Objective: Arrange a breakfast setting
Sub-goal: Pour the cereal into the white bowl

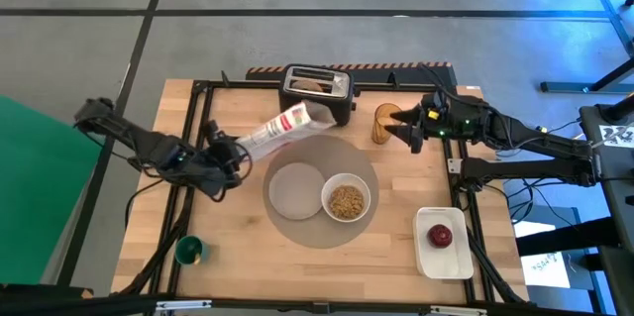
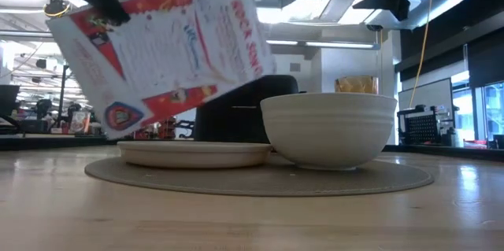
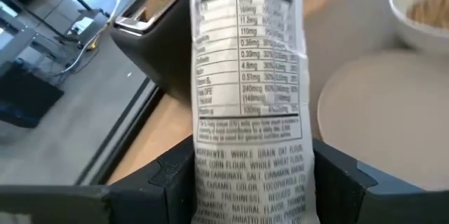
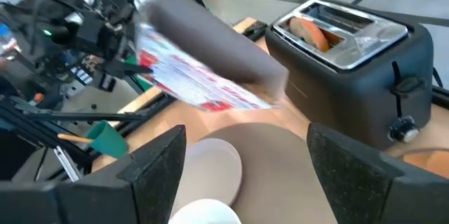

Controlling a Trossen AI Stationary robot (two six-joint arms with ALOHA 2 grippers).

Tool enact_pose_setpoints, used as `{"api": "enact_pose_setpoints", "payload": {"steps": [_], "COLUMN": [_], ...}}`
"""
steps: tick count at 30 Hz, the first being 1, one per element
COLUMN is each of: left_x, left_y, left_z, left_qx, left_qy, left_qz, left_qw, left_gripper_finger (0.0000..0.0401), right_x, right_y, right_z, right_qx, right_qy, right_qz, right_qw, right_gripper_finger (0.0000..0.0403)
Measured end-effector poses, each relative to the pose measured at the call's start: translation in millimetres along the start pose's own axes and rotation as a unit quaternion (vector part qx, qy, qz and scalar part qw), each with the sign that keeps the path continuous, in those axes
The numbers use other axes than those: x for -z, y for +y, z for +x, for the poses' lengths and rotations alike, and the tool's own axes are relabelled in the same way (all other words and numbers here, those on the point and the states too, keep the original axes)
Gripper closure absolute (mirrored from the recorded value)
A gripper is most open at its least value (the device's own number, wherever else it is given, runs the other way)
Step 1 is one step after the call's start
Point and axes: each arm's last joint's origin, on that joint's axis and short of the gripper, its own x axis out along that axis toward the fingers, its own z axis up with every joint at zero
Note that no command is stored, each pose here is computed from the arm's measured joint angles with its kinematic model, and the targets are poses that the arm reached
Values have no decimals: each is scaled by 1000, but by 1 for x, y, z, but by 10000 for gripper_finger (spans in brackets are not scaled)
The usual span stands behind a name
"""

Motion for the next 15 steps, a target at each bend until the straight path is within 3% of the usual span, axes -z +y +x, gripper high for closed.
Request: {"api": "enact_pose_setpoints", "payload": {"steps": [9,15], "left_x": [55,66], "left_y": [2,6], "left_z": [15,18], "left_qx": [8,1], "left_qy": [-60,-76], "left_qz": [-75,-88], "left_qw": [995,993], "left_gripper_finger": [206,219], "right_x": [-3,8], "right_y": [3,9], "right_z": [9,78], "right_qx": [-15,-34], "right_qy": [-11,9], "right_qz": [6,-37], "right_qw": [1000,999], "right_gripper_finger": [116,116]}}
